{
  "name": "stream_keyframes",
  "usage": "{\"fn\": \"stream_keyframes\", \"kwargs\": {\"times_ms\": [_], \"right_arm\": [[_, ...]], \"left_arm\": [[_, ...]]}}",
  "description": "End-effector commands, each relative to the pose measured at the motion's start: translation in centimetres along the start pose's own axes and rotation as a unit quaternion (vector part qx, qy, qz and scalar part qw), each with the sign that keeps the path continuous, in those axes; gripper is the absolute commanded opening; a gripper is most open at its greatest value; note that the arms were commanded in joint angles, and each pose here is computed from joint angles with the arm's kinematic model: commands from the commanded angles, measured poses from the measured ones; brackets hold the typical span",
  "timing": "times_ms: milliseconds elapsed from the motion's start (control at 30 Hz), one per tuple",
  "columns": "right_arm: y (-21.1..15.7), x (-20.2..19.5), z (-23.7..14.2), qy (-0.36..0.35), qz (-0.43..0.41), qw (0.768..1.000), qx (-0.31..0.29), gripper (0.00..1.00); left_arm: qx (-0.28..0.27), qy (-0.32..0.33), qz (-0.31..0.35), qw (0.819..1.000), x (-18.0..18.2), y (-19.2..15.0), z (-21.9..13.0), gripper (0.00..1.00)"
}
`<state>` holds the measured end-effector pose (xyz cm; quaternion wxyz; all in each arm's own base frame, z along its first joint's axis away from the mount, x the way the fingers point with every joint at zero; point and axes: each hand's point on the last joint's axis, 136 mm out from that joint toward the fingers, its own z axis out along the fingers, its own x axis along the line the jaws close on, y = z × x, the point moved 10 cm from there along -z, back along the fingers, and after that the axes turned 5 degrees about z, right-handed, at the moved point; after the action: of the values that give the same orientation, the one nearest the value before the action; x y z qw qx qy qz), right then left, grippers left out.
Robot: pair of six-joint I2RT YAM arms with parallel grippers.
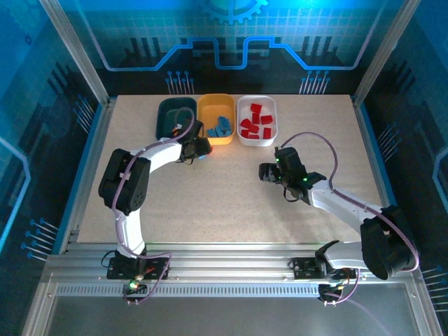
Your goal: Sort the legos into containers by color
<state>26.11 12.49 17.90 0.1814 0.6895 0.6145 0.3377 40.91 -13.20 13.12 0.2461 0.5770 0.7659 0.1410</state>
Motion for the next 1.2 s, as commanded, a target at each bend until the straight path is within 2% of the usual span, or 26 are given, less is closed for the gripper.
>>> {"fn": "stream_keyframes", "kwargs": {"times_ms": [0,167,467,700,767,933,1067,1167], "right_arm": [[-0.2,0.4,0.3,0.005,-0.002,1.000,0.002,0.78],[-0.1,0.5,0.4,0.007,-0.002,1.000,0.002,0.78],[-0.2,0.7,0.4,0.011,-0.004,1.000,0.007,0.78],[-0.2,0.7,-0.1,0.014,-0.007,1.000,0.002,0.78],[-0.1,0.7,-0.1,0.015,-0.007,1.000,0.001,0.78],[-0.2,0.8,0.0,0.014,-0.008,1.000,0.003,0.78],[-0.2,0.8,0.0,0.012,-0.009,1.000,0.003,0.78],[-0.1,0.7,-0.1,0.010,-0.009,1.000,0.001,0.78]], "left_arm": [[0.000,0.027,0.014,1.000,0.1,-0.3,0.8,0.72],[0.000,0.037,0.016,0.999,0.4,-0.6,1.5,0.68],[0.007,0.040,0.014,0.999,1.4,-2.0,0.9,0.53],[0.020,0.037,0.005,0.999,3.2,-4.7,-0.5,0.50],[0.013,0.034,0.010,0.999,3.4,-4.9,-1.3,0.51],[-0.005,0.051,0.040,0.998,3.1,-3.5,-2.2,0.68],[-0.007,0.065,0.078,0.995,2.5,-2.3,-1.4,0.70],[0.004,0.077,0.106,0.991,2.0,-1.7,0.0,0.67]]}}
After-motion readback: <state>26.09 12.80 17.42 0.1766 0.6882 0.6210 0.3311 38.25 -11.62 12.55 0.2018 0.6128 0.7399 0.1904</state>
